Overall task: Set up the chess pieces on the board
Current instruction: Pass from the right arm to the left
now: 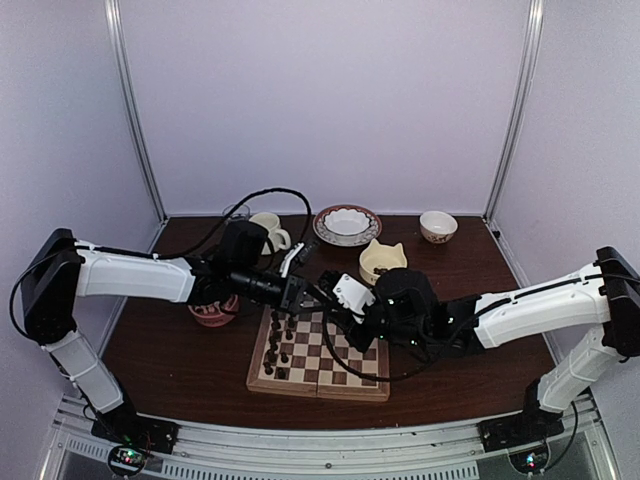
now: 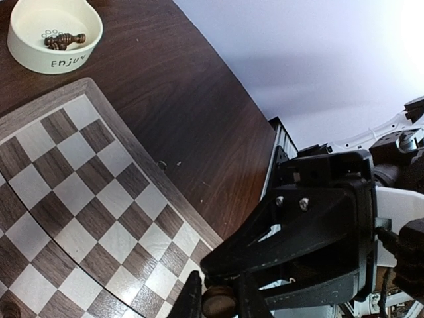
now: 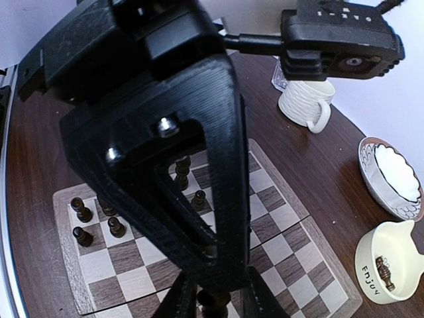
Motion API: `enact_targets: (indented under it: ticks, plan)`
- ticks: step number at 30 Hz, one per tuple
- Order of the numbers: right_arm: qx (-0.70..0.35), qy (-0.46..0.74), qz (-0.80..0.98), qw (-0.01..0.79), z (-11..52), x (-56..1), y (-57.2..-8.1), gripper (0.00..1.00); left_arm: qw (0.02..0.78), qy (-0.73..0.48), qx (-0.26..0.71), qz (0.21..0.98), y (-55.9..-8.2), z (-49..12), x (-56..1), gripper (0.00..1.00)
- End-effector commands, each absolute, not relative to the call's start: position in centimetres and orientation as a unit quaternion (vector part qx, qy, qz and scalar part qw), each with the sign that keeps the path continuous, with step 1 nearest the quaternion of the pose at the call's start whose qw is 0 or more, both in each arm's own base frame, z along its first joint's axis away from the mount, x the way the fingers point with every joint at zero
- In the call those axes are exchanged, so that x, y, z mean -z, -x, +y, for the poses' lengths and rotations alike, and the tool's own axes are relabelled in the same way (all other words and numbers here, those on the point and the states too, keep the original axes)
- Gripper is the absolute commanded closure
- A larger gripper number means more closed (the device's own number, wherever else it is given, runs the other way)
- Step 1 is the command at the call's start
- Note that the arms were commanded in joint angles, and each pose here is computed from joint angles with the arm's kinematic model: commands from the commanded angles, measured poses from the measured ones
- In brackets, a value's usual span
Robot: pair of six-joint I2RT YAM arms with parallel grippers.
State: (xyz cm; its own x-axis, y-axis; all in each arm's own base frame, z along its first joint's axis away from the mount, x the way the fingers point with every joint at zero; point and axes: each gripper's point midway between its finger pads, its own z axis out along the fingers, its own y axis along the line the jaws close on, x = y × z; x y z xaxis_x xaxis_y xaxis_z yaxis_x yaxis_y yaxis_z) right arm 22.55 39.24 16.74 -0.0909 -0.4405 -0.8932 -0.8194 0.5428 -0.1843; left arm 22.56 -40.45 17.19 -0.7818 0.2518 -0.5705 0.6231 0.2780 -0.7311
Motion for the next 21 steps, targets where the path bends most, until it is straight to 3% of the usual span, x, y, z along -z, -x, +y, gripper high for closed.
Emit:
enact_targets:
  ticks: [1,6,13,21]
  plan:
    - [-0.19,0.422,0.706,0.536,39.3,-18.6,-22.9,0.71,0.172,-0.294,0.535,0.773,-22.1,-41.1,-17.6,0.89]
    - [-0.206,0.415,0.702,0.541,39.1,-19.6,-22.6,0.64,0.184,-0.294,0.527,0.776,-22.3,-40.7,-17.8,0.9]
    - [-0.247,0.412,0.686,0.547,38.9,-21.1,-21.3,0.41,0.194,-0.296,0.528,0.772,-22.3,-40.5,-18.4,0.91]
    - [-0.29,0.394,0.67,0.558,38.2,-23.4,-20.2,0.42,0.211,-0.288,0.568,0.742,-22.1,-40.1,-20.2,0.91]
